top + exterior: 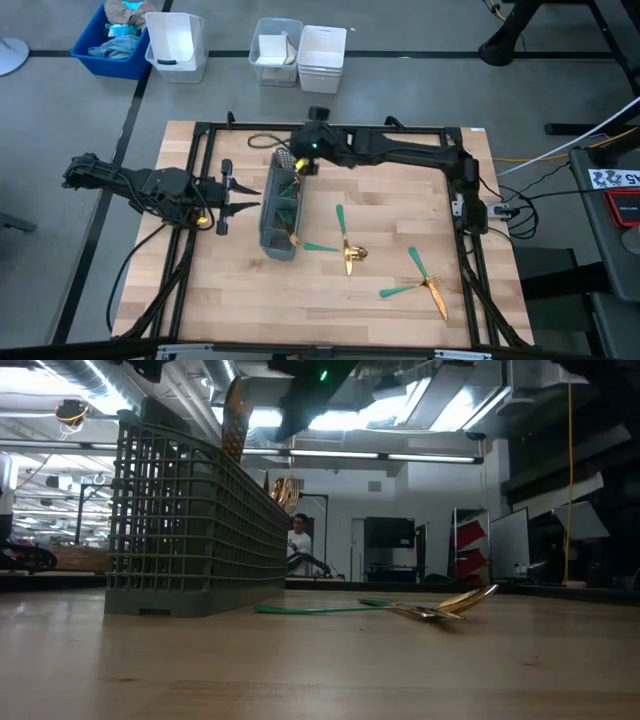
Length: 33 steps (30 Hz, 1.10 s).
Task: Sort silverware
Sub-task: Put the green table knife into the gray silverware rack
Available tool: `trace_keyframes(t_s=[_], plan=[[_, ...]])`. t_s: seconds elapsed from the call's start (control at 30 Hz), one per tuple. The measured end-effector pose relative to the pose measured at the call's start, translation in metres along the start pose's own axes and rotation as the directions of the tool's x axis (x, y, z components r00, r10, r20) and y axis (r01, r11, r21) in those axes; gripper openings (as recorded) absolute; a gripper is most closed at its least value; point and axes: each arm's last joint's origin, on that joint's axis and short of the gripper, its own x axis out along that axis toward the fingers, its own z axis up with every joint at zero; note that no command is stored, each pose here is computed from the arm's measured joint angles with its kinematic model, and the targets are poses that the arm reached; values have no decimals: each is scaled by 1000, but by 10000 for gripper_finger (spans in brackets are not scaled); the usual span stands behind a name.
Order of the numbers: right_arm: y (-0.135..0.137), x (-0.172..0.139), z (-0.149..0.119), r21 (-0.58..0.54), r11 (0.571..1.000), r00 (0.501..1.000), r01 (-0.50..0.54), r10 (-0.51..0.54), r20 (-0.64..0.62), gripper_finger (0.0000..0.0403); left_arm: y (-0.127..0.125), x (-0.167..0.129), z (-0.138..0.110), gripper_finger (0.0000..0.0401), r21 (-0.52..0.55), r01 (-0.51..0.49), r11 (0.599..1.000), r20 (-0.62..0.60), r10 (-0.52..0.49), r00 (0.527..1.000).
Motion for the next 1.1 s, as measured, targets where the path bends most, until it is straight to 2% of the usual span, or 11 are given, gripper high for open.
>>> trace_keyframes(t_s=[0.1, 0.17, 0.27, 0.33, 0.4, 0.43, 0.6, 0.67, 0.8, 1.0, 1.1], plan=[[8, -34, 1, 114, 986, 986, -123, 134, -98, 100, -1, 3, -1, 98, -3, 4, 1000, -13, -4, 1000], [14, -56, -1, 229, 954, 959, -192, 232, -161, 95, -3, 6, -3, 98, -9, 7, 1000, -32, -8, 999], [27, -83, -10, 392, 887, 886, -244, 368, -282, 90, -5, 12, -6, 98, -23, 13, 1000, -59, -14, 998], [39, -98, -18, 465, 853, 813, -237, 436, -385, 88, -7, 17, -8, 98, -39, 15, 999, -78, -18, 997], [50, -113, -25, 500, 843, 746, -199, 461, -480, 88, -10, 22, -10, 98, -54, 19, 998, -99, -24, 995], [58, -118, -25, 511, 838, 733, -188, 466, -495, 88, -11, 24, -11, 98, -65, 19, 998, -110, -27, 994], [98, -148, -21, 485, 803, 669, -347, 574, -472, 87, -18, 38, -15, 98, -131, 49, 990, -131, -66, 989], [111, -161, -22, 435, 822, 669, -368, 559, -490, 87, -23, 45, -13, 98, -166, 110, 980, -90, -126, 988], [140, -177, -27, 311, 879, 718, -361, 475, -509, 87, -36, 60, -5, 98, -183, 202, 962, 38, -199, 979], [183, -186, -51, 204, 952, 777, -230, 306, -551, 87, -60, 80, -6, 98, -57, 253, 966, 121, -245, 962], [205, -187, -66, 232, 956, 777, -182, 284, -562, 87, -72, 88, -10, 98, 12, 274, 962, 123, -273, 954]])
